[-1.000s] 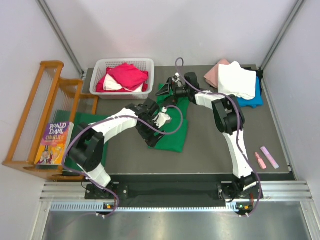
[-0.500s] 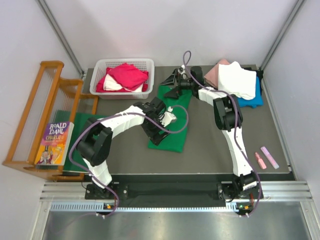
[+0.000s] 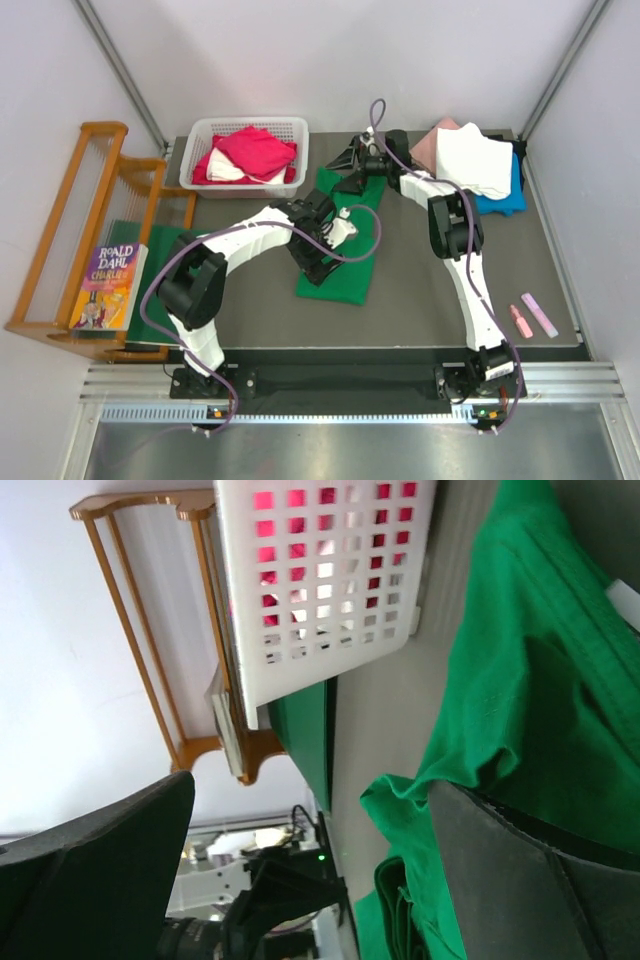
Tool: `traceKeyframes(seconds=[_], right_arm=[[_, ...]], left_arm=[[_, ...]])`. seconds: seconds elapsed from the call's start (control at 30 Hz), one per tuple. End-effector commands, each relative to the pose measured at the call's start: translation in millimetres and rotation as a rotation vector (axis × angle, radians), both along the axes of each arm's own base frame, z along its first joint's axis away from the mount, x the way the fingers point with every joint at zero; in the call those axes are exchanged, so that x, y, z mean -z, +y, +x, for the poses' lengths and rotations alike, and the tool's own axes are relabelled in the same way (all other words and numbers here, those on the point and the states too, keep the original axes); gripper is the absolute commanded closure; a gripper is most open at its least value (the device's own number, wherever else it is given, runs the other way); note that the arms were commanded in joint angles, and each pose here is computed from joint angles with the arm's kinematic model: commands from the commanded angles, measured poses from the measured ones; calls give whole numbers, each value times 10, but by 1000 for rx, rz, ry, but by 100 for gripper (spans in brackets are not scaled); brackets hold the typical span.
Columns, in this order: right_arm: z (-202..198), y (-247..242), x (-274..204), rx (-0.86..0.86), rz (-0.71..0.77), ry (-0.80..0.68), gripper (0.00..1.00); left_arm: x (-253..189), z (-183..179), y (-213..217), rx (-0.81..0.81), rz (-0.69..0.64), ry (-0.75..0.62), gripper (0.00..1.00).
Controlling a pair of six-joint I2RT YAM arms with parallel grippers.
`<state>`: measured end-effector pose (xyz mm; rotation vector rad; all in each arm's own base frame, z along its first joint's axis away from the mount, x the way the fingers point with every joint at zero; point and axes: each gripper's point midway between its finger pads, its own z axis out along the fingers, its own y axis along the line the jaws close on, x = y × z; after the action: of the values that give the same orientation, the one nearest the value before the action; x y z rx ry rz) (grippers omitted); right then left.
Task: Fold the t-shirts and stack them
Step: Fold the tshirt
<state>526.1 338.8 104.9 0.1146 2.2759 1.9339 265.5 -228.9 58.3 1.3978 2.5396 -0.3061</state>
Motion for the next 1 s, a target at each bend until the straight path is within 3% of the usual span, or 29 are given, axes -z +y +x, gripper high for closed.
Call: traceKeyframes(seconds=[0.0,0.2,0.23,0.27,0.33,0.37,0.43,0.5,0.53,0.57,0.63,0.77,0.97], right_arm=[[18,-63,-620,-42,17,-221,0],[-264,-123,-861,-44,-26,-287,0],[-352,-158,-1072,-42,-32,-345,0],[-470,-212,-919,-43,-68,-286,0],[-577,-329,-1134,-4,-149,-403,0],[-715,-400,-981,-3,-213,-346,0],[-818,-513,-1133,47,-320,-444,0],[-963,-661,-980,92,-451,-416,0],[-1095,-696,-1231,127,-439,-461,0],[-1284,-753,-975,125,-465,-398,0],[-1577,-727,-1051,140,-459,-414,0],[-2197,-880,-341,134,-683,-302,0],[-2900,-770,282,72,-738,-187,0]], left_arm=[[-156,-12,-86,6,-38,19,11],[-370,-91,-7,59,-66,-25,9],[-408,-77,18,49,-77,-33,9],[-430,-91,37,43,-89,-32,9],[-566,-61,73,19,-144,-44,9],[-612,-55,94,3,-165,-43,9],[-734,-18,156,-36,-234,-41,8],[-815,59,244,-85,-281,-44,7],[-848,46,218,-83,-323,-21,7],[-844,25,245,-96,-329,3,7],[-795,-33,261,-101,-332,53,7],[-685,-193,229,-94,-353,143,7],[-566,-290,255,-102,-331,202,7]])
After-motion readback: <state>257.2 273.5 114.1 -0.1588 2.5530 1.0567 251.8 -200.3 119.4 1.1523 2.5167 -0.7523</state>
